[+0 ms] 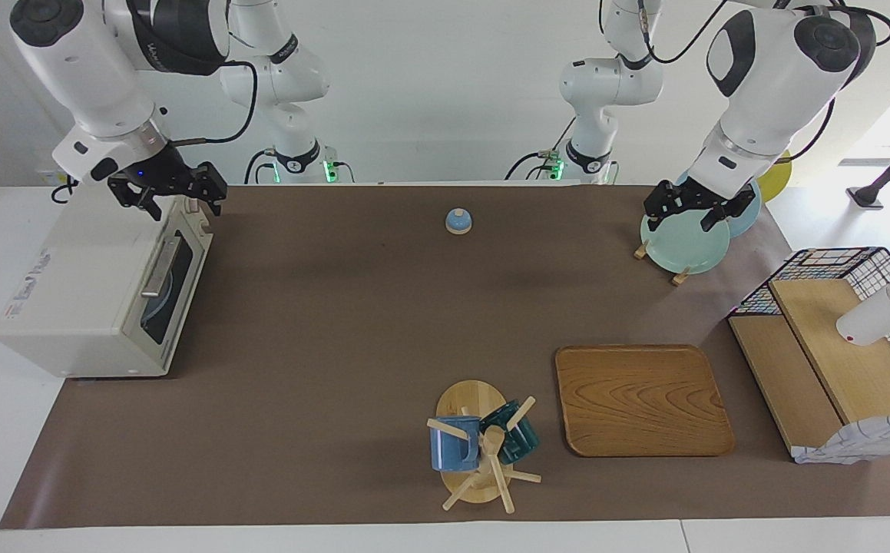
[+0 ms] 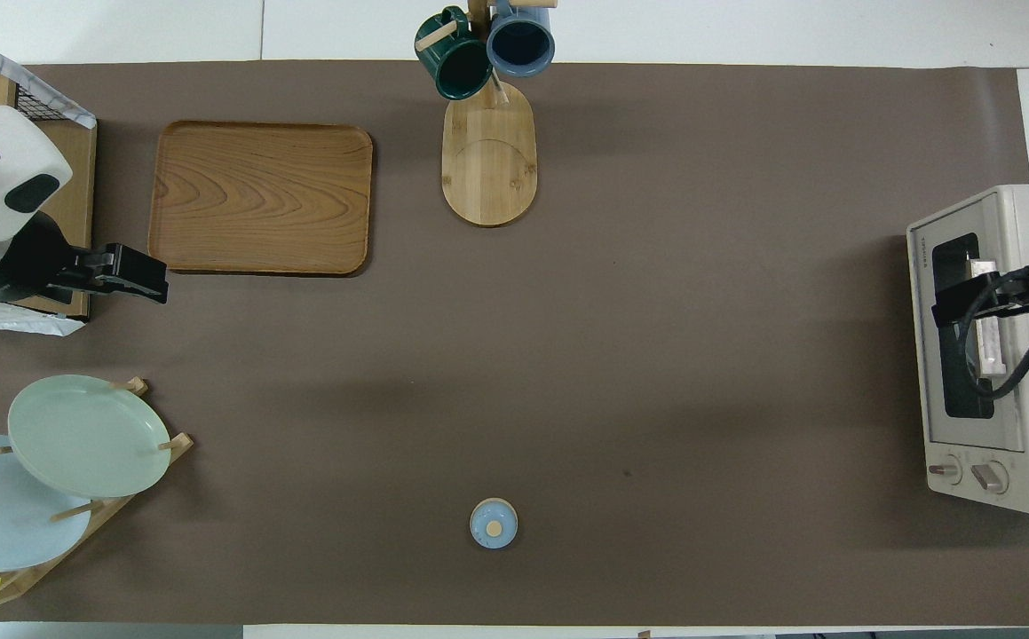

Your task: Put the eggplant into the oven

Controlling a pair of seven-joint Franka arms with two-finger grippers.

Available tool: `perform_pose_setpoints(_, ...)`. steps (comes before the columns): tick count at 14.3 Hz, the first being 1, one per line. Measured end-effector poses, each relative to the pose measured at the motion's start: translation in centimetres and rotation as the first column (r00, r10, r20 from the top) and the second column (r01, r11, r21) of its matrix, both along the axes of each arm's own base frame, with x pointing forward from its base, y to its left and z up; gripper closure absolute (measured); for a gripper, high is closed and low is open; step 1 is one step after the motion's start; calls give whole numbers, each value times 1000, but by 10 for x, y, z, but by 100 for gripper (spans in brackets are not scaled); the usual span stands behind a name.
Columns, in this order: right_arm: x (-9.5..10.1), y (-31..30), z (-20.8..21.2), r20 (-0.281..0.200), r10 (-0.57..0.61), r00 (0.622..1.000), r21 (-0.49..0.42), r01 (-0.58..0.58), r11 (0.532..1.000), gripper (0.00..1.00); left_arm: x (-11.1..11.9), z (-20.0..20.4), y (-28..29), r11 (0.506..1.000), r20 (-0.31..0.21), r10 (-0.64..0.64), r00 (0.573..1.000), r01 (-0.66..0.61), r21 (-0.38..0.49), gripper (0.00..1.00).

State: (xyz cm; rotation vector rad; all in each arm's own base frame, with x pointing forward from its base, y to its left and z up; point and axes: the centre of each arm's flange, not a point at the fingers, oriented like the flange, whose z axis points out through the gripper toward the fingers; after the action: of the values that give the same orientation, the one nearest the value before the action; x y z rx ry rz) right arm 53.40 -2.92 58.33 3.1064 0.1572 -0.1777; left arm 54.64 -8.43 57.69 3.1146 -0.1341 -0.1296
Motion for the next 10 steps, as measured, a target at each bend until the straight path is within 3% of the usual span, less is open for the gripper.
perform_pose_setpoints(10,0,-16,-7,-29,-28,999,-7,28,1000,0,0,0,0,1000,0,0,1000,0,0,0)
